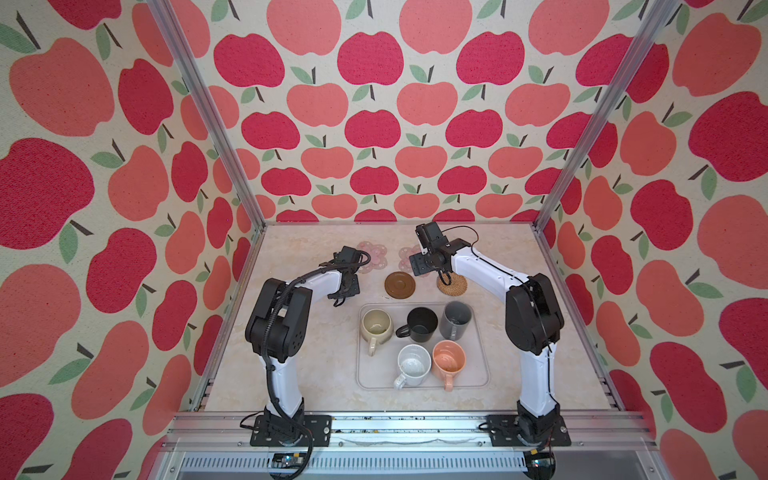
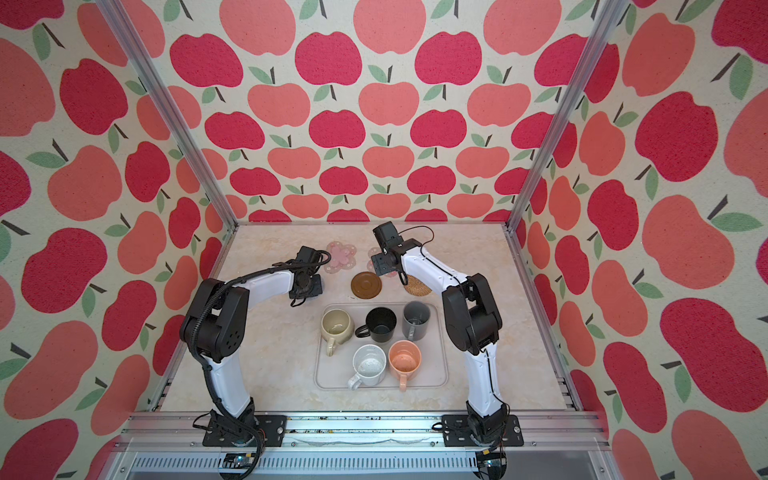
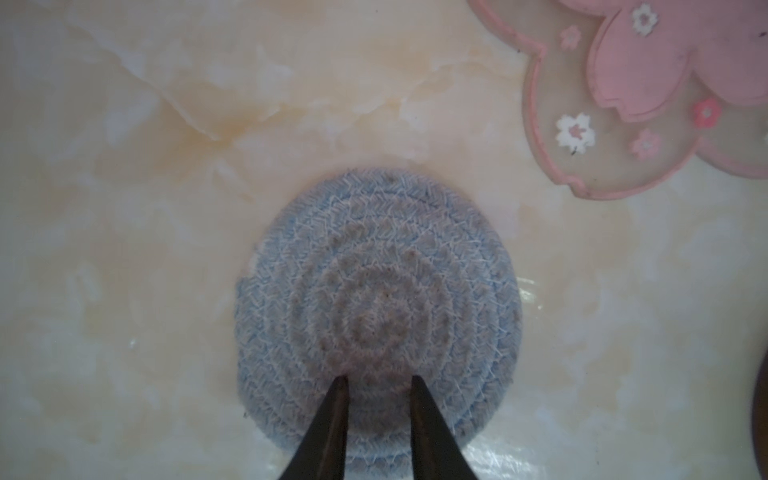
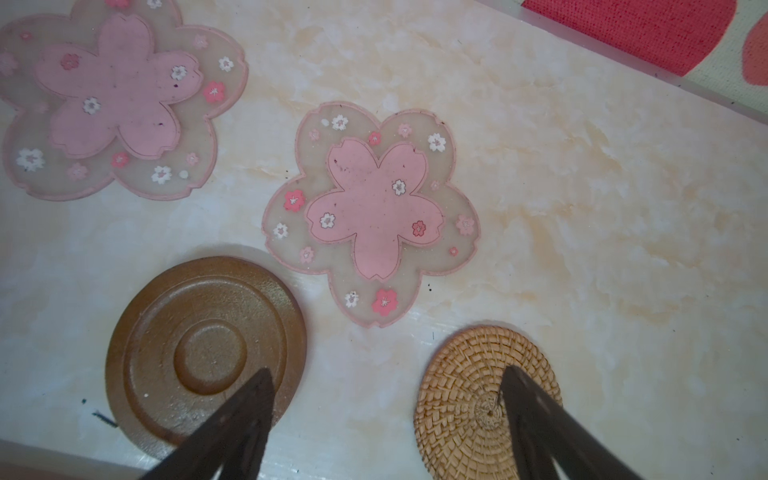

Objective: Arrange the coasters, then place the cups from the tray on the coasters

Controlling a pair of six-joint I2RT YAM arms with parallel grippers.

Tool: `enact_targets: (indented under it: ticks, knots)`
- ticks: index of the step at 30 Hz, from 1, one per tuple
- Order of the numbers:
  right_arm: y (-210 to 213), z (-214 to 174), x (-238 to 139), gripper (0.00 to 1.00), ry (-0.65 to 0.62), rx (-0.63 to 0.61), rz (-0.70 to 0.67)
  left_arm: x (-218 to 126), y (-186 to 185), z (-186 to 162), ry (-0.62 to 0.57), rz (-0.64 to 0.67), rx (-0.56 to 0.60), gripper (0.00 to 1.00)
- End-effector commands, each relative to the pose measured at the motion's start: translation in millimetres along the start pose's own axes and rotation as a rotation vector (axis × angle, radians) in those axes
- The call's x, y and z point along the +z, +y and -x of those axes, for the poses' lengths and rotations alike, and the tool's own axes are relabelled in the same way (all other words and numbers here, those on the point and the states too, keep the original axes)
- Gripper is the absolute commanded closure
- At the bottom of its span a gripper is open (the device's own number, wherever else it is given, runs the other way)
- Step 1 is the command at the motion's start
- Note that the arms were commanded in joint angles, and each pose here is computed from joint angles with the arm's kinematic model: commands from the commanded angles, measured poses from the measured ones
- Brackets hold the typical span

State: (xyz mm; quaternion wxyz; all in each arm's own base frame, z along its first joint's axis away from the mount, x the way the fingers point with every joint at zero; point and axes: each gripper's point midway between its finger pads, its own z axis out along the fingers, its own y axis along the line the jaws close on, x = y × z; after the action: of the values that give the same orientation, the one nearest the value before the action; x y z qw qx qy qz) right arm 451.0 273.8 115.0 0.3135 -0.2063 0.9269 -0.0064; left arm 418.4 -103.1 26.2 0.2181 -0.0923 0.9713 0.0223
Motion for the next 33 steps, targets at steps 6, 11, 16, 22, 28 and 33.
enact_targets:
  ticks: [6, 11, 16, 22, 28, 33]
  knots:
    - [-10, -1, -14, 0.12, -0.023, 0.032, -0.022, 6, 67, -22, 0.103, 0.135, -0.106, 0.77]
    - [-19, -7, -17, 0.12, -0.021, 0.055, -0.033, 2, 95, -22, 0.106, 0.168, -0.148, 0.77]
    - [-30, -11, -22, 0.12, -0.021, 0.083, -0.048, -2, 116, -21, 0.106, 0.196, -0.176, 0.77]
    - [-48, -21, -25, 0.12, -0.009, 0.109, -0.085, -7, 123, -8, 0.068, 0.158, -0.191, 0.75]
    - [-64, -34, -29, 0.18, 0.007, 0.129, -0.131, -24, 100, 18, -0.016, 0.036, -0.160, 0.72]
    - [-68, -42, -30, 0.22, 0.015, 0.134, -0.133, -43, 92, 35, -0.074, 0.036, -0.105, 0.69]
